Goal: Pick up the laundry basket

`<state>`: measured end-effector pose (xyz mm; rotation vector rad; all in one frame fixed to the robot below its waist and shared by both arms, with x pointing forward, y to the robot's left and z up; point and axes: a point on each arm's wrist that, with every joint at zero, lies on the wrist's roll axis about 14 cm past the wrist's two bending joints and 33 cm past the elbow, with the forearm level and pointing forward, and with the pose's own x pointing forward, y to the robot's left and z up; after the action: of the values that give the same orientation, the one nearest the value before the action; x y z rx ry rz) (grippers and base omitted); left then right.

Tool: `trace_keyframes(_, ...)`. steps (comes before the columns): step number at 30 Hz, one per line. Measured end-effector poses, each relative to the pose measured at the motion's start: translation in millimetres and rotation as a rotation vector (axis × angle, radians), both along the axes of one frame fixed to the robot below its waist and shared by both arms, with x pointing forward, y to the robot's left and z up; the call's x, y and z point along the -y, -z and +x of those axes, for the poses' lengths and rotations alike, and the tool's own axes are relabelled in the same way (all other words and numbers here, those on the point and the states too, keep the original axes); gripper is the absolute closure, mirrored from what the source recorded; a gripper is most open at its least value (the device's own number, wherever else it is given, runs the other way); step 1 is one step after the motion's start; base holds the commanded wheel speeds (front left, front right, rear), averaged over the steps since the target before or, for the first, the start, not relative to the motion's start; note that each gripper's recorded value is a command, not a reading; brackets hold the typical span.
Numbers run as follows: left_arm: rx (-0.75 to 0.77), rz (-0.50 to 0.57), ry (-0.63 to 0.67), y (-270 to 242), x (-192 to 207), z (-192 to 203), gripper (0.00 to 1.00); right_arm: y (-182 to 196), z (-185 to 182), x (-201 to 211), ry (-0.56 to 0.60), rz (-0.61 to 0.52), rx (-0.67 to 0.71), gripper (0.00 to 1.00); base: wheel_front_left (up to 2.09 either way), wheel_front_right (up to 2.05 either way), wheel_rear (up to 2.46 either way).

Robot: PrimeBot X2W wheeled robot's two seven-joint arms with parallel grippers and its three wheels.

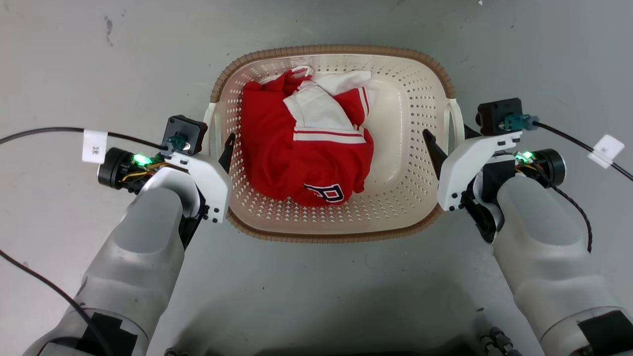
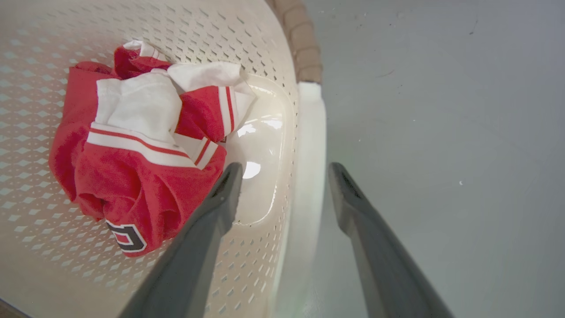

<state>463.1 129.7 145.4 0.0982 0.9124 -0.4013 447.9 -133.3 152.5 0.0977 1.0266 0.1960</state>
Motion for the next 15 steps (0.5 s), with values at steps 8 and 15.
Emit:
trace_keyframes(8,-0.065,0.003,0.009,9.0,-1.4,-1.9,0.00,14.5,-3.6,-4.9,-0.012,0.004,-0.086,0.00,0.00,0.00,0.00)
trace_keyframes(15,-0.112,-0.002,0.019,13.8,-0.7,-2.7,0.00,26.8,-13.6,-4.9,-0.012,-0.002,-0.153,0.00,0.00,0.00,0.00)
